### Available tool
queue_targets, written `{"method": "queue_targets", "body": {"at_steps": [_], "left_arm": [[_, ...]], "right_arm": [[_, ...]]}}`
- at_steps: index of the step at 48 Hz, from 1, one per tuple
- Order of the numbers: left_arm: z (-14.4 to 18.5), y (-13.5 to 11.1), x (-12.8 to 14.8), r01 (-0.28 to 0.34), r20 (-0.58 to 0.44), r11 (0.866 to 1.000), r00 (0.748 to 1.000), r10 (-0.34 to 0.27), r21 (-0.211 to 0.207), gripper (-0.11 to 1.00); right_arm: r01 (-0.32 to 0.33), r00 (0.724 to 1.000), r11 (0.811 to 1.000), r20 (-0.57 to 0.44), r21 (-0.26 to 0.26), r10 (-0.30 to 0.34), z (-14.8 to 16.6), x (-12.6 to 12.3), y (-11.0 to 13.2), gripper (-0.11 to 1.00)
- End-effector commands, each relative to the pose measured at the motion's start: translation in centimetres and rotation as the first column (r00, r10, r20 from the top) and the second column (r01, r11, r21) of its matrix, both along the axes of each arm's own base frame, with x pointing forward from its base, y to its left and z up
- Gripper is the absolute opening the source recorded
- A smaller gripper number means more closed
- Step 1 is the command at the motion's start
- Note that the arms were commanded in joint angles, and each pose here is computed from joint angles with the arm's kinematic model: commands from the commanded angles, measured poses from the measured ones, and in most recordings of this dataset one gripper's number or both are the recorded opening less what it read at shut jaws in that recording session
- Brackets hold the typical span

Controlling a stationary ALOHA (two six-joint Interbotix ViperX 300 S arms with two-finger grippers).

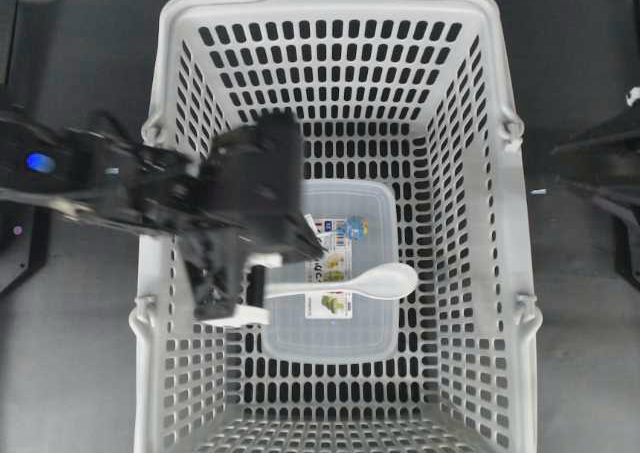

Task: Pick up the chinese spoon from the shopping basket with the left arm.
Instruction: 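Lower the open left gripper around the white spoon's handle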

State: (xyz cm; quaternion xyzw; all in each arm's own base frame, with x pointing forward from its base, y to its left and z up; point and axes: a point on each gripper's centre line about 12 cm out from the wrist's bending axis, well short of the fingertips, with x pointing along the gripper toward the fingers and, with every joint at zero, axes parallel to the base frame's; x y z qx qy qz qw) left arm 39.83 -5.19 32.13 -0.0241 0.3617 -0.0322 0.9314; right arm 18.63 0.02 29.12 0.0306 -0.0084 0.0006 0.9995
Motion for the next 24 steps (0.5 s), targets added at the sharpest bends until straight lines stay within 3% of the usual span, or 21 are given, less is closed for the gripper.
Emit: {"method": "queue_targets", "body": {"at_steps": [1,4,7,14,17,24], "left_arm": [[1.1,-0.4,1.0,0.005,0.018,1.0,1.0,-0.005,-0.002,0.09],[0.5,-0.5,1.6,0.002,-0.02,1.0,1.0,-0.002,0.001,0.25],[-0.5,-0.8,2.3,-0.001,-0.084,1.0,0.996,0.002,0.006,0.44],[-2.5,-1.1,3.9,-0.019,-0.177,1.0,0.984,0.02,0.005,0.84],[-4.0,-1.3,4.8,-0.02,-0.205,1.0,0.978,0.022,0.009,0.9],[-6.5,-1.6,5.7,-0.015,-0.26,1.0,0.965,0.019,0.019,0.86]], "right_arm": [[0.0,1.0,1.0,0.021,0.005,0.0,0.9,0.2,0.0,0.49],[0.0,1.0,1.0,0.021,0.005,0.0,0.9,0.2,0.0,0.64],[0.0,1.0,1.0,0.023,0.005,0.0,0.9,0.2,0.0,0.71],[0.003,1.0,1.0,0.021,0.005,-0.004,0.8,0.1,-0.1,0.72],[0.005,1.0,1.0,0.018,0.005,-0.005,0.7,0.1,-0.1,0.72],[0.007,1.0,1.0,0.021,0.003,-0.007,0.8,0.1,-0.1,0.72]]}}
